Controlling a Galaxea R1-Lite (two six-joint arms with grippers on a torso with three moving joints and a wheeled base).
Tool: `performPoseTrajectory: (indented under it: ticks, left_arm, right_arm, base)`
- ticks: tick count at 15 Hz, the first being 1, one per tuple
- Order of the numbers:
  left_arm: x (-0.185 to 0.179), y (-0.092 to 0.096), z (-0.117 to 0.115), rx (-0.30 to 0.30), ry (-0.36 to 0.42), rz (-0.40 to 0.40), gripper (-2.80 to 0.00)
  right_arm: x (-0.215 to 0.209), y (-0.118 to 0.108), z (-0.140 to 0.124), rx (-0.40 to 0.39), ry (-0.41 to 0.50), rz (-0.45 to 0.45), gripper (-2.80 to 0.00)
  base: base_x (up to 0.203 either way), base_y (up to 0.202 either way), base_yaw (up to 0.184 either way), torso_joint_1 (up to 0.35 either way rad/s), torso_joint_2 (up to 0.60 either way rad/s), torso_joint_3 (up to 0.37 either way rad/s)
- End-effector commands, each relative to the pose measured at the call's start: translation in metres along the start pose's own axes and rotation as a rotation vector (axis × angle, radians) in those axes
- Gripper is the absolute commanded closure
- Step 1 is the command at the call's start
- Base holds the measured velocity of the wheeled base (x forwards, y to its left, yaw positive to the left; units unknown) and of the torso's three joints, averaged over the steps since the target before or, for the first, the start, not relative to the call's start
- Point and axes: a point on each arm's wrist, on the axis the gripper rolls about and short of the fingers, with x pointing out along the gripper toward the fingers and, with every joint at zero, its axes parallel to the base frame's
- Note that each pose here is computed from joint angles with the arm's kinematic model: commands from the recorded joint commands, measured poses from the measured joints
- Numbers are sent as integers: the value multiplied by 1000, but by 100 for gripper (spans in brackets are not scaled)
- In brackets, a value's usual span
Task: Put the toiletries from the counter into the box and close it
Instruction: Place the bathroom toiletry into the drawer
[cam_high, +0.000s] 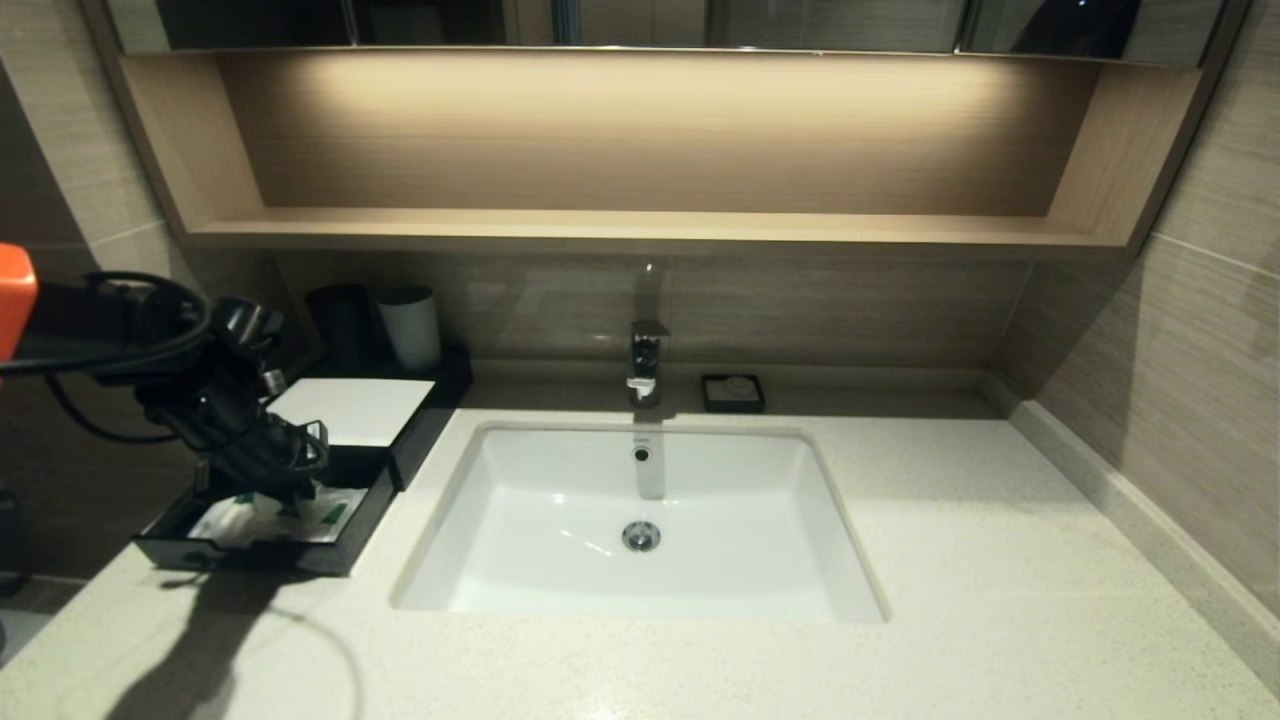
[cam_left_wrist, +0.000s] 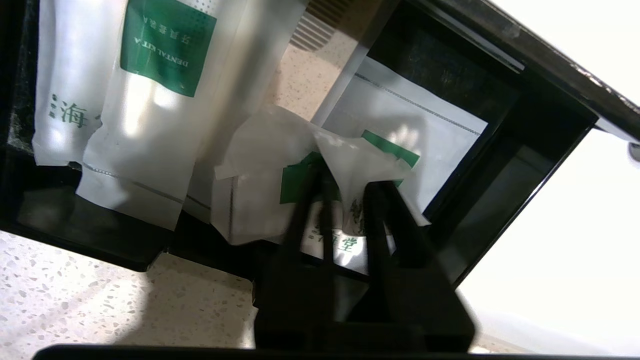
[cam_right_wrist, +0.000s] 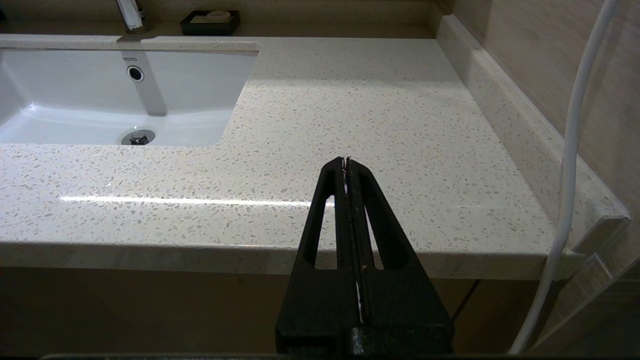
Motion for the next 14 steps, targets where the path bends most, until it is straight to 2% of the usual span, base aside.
performPoseTrajectory:
  ticks: [1,14]
  left_arm:
    - [-3,0,0,-2,-4,-1,-280]
    - [-36,0,0,-14,-84,-33,-280]
  right_arm:
    - [0,0,0,0,1,0,0]
    - [0,0,0,0,1,0,0]
  base:
    - [0,0,0,0,0,0]
    - [0,0,0,0,0,0]
